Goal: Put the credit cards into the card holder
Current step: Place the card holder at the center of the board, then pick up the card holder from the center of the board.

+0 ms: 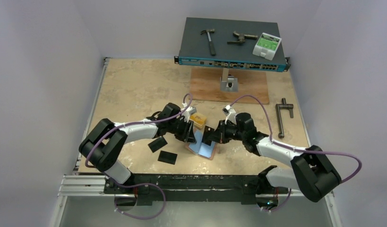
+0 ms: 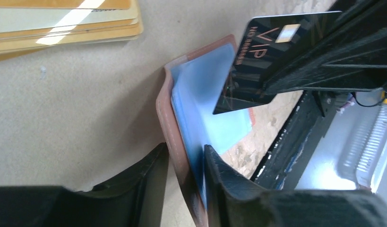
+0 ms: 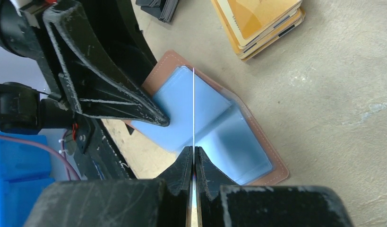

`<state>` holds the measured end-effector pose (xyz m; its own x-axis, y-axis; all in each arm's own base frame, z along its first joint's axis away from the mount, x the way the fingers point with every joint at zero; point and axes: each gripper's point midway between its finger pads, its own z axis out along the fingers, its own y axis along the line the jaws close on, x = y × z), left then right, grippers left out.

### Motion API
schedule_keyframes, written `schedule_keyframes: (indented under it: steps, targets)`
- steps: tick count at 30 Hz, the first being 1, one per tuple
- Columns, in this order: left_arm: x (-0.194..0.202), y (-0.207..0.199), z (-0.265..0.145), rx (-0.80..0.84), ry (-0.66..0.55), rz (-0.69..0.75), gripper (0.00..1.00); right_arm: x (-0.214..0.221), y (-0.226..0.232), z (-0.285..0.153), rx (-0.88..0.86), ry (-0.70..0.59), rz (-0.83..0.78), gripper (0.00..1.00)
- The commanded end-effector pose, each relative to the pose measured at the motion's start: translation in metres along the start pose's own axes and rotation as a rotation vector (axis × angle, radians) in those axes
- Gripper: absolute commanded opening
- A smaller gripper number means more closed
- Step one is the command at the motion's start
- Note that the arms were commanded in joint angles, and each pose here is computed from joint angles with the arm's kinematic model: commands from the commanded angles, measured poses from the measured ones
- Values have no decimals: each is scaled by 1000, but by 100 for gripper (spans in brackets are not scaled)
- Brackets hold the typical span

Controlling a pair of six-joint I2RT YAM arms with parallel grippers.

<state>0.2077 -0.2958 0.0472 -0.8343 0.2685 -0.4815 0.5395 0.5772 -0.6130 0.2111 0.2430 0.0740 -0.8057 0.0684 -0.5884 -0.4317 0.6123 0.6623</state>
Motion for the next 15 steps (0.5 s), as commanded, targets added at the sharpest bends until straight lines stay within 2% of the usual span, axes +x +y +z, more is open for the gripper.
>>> schedule_keyframes:
  steps: [1,3,5,10,15]
  targets:
    - [3,12,-1,-73,-12,8,36,-15,14,4,-69,-36,-68,0]
    - [13,19,-5,-124,15,-8,44,-13,15,9,-83,-24,-62,0]
    - [19,25,-8,-164,23,-10,48,-11,18,13,-91,-11,-64,0]
    - [35,29,-12,-238,38,16,50,1,28,26,-118,44,-75,0]
    - [42,16,-14,-202,31,132,50,4,34,33,-120,70,-94,0]
